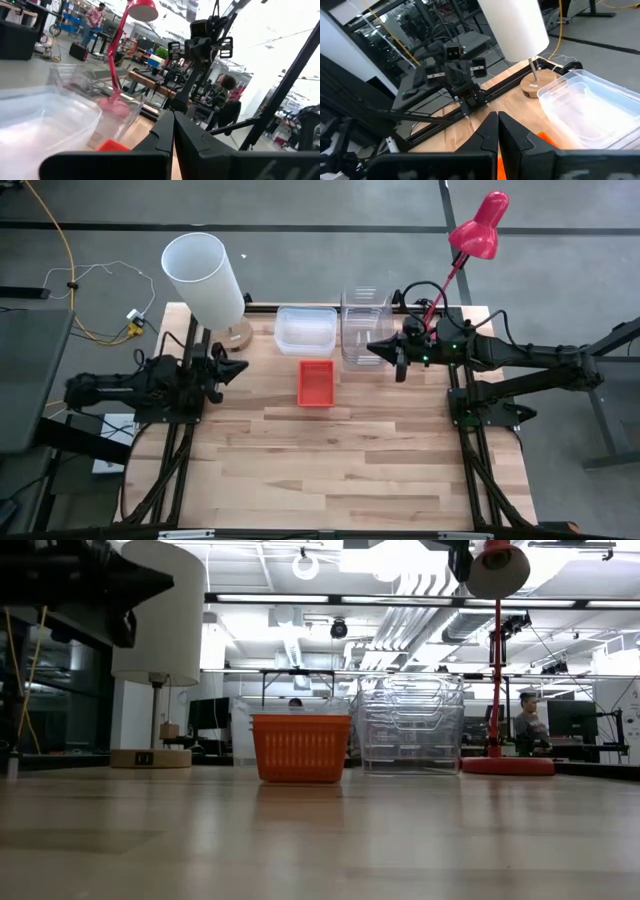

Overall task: Stack baskets by color
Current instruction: Return to Home Position

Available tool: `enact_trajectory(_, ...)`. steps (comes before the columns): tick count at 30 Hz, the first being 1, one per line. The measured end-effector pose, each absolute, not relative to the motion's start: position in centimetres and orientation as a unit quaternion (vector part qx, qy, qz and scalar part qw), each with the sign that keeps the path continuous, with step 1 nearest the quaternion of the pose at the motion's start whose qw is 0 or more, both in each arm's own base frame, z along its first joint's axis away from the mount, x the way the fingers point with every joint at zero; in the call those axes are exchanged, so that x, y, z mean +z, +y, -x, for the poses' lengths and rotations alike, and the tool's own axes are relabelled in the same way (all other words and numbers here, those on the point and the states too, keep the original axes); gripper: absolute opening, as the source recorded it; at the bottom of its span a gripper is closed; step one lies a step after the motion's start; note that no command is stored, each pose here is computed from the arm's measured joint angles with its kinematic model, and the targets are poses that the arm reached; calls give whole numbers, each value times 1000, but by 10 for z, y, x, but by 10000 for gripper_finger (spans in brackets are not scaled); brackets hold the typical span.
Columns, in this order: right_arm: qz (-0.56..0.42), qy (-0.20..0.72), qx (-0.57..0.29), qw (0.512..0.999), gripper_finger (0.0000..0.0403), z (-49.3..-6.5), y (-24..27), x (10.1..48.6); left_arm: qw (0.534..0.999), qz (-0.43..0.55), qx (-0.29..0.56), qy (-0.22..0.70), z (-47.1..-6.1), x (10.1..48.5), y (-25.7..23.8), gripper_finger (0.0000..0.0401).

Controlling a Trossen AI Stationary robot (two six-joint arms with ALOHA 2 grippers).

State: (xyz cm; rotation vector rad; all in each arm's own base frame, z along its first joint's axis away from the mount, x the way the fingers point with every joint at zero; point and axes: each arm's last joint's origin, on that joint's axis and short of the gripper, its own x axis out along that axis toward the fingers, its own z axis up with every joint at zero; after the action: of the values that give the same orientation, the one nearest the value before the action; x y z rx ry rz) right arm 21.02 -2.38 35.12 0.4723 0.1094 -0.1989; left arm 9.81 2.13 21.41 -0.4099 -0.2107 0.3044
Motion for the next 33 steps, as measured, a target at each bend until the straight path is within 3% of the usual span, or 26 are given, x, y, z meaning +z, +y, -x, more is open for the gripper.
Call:
enact_trajectory(8,-236,55,-61,968,0,-207,-21,354,955,238,145,-103,-100,180,21,0)
enact_trajectory(14,-238,56,0,970,0,-194,-17,361,963,216,131,-89,-100,179,20,0)
enact_trajectory(24,-193,115,-6,974,0,-150,-6,358,967,203,150,-24,-101,167,21,0)
enact_trajectory(33,-140,75,13,987,0,-118,0,352,967,204,150,-24,-101,167,21,0)
